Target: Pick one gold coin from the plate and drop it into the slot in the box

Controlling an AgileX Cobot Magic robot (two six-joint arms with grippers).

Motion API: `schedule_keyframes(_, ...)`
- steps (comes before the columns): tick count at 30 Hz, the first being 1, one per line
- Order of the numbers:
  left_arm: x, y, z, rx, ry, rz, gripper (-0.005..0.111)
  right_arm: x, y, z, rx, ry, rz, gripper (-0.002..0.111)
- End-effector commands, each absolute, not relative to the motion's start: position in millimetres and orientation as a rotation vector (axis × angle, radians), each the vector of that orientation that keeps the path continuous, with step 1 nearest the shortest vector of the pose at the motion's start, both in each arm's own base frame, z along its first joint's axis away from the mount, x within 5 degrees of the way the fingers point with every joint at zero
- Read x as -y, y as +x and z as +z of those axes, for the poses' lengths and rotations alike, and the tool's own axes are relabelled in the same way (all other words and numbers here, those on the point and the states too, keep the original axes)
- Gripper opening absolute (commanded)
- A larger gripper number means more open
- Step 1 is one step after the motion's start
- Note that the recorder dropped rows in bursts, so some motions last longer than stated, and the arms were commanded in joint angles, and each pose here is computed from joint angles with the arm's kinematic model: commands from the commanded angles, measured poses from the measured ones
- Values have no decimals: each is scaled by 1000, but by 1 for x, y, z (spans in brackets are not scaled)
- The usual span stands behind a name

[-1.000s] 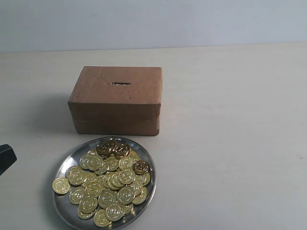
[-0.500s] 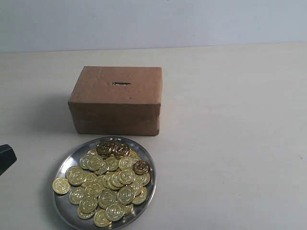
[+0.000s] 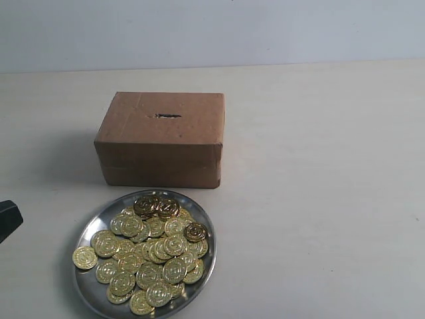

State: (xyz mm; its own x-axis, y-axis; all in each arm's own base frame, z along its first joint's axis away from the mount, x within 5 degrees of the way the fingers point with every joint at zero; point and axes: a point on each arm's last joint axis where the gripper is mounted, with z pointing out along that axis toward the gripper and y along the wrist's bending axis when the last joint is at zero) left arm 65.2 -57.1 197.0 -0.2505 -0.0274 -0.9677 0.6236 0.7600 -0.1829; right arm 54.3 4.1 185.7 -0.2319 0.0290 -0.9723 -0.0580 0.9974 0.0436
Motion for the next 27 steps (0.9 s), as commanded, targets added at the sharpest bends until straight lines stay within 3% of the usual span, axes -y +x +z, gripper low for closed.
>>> schedule_keyframes(1, 57, 65, 197, -1722, 477, -659, 0, -4, 54, 185, -1797, -32, 61, 0)
schedule_keyframes(16, 55, 64, 198, -1712, 461, -653, 0, -4, 54, 185, -1797, -30, 63, 0)
schedule_keyframes(27, 17, 61, 195, -1721, 98, -301, 0, -4, 54, 185, -1797, -30, 63, 0)
